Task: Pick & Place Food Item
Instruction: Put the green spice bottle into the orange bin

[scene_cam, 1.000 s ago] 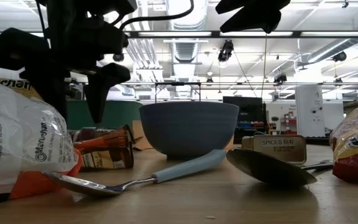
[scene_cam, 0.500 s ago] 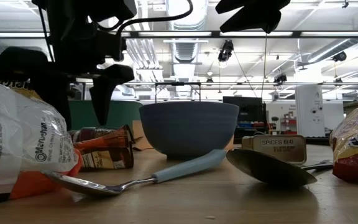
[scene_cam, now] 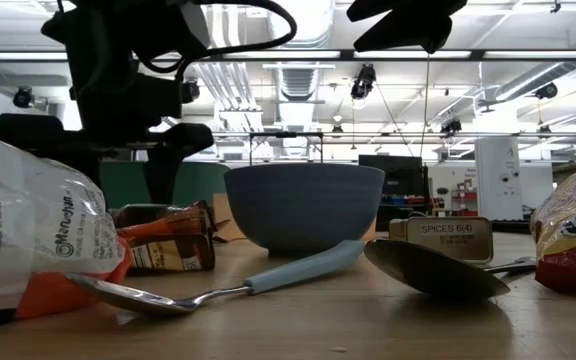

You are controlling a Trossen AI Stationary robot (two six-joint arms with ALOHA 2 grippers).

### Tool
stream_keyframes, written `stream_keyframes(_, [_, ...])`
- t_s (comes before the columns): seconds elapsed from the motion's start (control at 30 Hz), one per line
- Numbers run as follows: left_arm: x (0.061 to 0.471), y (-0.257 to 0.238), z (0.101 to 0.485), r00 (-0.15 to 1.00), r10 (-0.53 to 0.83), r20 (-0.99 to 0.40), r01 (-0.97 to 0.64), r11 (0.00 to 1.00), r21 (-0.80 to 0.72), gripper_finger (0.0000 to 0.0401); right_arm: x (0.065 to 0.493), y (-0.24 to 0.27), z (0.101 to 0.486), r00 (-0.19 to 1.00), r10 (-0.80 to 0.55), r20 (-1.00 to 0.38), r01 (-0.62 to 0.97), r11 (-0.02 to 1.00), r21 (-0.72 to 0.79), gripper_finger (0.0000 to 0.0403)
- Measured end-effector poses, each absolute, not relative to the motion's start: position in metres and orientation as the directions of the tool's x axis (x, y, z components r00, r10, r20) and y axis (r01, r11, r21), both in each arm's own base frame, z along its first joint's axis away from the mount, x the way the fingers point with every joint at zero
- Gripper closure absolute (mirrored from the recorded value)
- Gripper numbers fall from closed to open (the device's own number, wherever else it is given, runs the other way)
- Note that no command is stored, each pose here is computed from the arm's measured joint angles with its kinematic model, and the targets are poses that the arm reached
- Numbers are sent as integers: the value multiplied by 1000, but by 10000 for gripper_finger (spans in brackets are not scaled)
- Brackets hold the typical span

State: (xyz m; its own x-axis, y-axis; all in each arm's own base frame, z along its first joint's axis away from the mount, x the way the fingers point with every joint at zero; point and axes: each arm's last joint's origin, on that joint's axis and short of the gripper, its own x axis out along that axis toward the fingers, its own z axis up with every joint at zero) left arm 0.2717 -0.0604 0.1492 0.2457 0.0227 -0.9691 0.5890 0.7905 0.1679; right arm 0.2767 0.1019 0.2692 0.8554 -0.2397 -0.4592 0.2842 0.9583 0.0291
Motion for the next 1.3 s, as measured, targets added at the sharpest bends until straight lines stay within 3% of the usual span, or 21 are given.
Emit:
stream_keyframes(0.67, [269, -61, 143, 249, -22, -968, 552, 825, 124, 129, 277, 102, 270, 857, -239, -456, 284, 958, 32, 110])
stream_keyframes(0.77, [269, -61, 143, 248, -24, -969, 553, 825, 121, 152, 277, 102, 270, 857, -239, -456, 284, 958, 32, 110])
stream_keyframes(0.93, [269, -61, 143, 247, -27, -969, 558, 821, 119, 229, 277, 102, 270, 857, -239, -456, 285, 958, 32, 110])
stream_keyframes(1.3, [269, -62, 144, 247, -28, -969, 542, 832, 114, 231, 277, 102, 270, 857, -239, -456, 285, 958, 32, 110])
